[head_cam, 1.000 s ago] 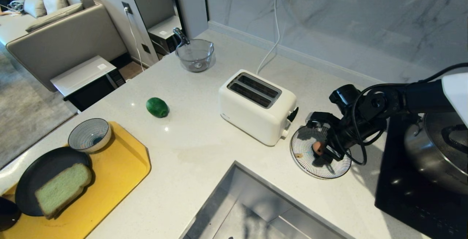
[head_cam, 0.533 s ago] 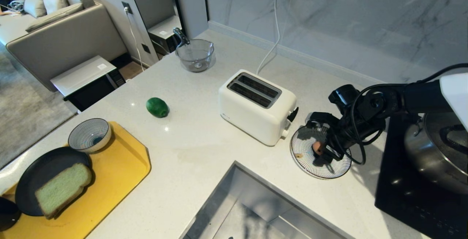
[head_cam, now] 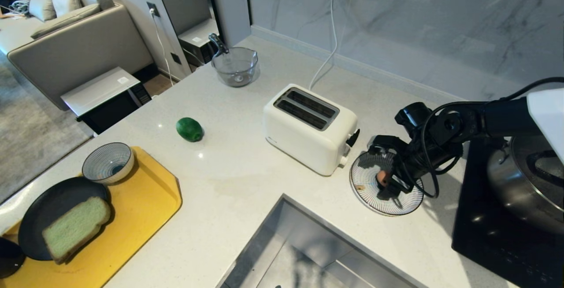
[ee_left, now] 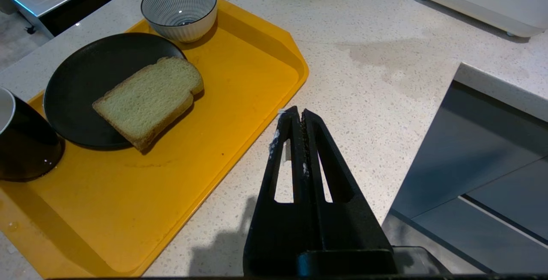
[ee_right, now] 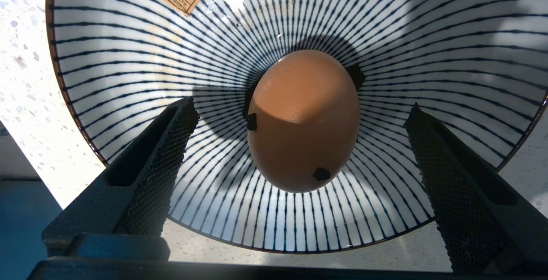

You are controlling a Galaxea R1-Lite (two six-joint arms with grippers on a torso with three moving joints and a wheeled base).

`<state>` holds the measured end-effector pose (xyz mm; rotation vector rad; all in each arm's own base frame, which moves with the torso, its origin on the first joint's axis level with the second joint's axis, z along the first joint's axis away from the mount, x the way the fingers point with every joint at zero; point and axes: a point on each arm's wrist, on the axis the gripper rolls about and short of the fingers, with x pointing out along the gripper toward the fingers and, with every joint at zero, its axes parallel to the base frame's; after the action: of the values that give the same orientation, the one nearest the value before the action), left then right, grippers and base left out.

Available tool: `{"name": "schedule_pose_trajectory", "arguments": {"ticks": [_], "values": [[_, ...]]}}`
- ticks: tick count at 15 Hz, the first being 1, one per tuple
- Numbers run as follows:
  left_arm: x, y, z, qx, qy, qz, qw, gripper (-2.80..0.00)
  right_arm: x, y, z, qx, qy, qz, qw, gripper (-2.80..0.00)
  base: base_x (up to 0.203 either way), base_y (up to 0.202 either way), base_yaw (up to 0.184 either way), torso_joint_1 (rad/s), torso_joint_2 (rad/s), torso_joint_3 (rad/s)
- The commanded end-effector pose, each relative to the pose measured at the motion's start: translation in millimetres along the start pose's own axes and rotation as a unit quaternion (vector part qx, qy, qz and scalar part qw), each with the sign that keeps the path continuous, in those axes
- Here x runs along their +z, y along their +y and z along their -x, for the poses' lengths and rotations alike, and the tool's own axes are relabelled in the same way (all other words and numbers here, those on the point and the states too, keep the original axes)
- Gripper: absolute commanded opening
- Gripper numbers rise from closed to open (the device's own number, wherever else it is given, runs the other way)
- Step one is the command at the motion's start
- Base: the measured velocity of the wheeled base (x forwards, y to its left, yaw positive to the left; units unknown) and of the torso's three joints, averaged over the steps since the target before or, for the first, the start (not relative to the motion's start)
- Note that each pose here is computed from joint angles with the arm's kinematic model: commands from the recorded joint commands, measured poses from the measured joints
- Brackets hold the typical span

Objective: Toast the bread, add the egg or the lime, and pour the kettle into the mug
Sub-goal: Pick up the egg

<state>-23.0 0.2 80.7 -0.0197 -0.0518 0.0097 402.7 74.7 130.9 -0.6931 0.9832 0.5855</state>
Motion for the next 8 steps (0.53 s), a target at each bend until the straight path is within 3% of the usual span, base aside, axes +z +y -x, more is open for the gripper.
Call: {"name": "schedule_pose_trajectory", "arguments": {"ticks": [1, 8], "values": [[-4.7, 0.1, -0.9, 0.000, 0.007, 0.000, 1.0000, -2.80, 0.5, -0.1, -0.4, 0.001, 0.000, 0.003, 1.000, 0.00, 0.000, 0.000, 0.000, 0.000, 0.00, 0.000], [-4.8, 0.1, -0.9, 0.000, 0.007, 0.000, 1.0000, -2.80, 1.3, 2.3, -3.4, 0.005, 0.003, 0.022, 1.000, 0.00, 0.000, 0.000, 0.000, 0.000, 0.00, 0.000]]}}
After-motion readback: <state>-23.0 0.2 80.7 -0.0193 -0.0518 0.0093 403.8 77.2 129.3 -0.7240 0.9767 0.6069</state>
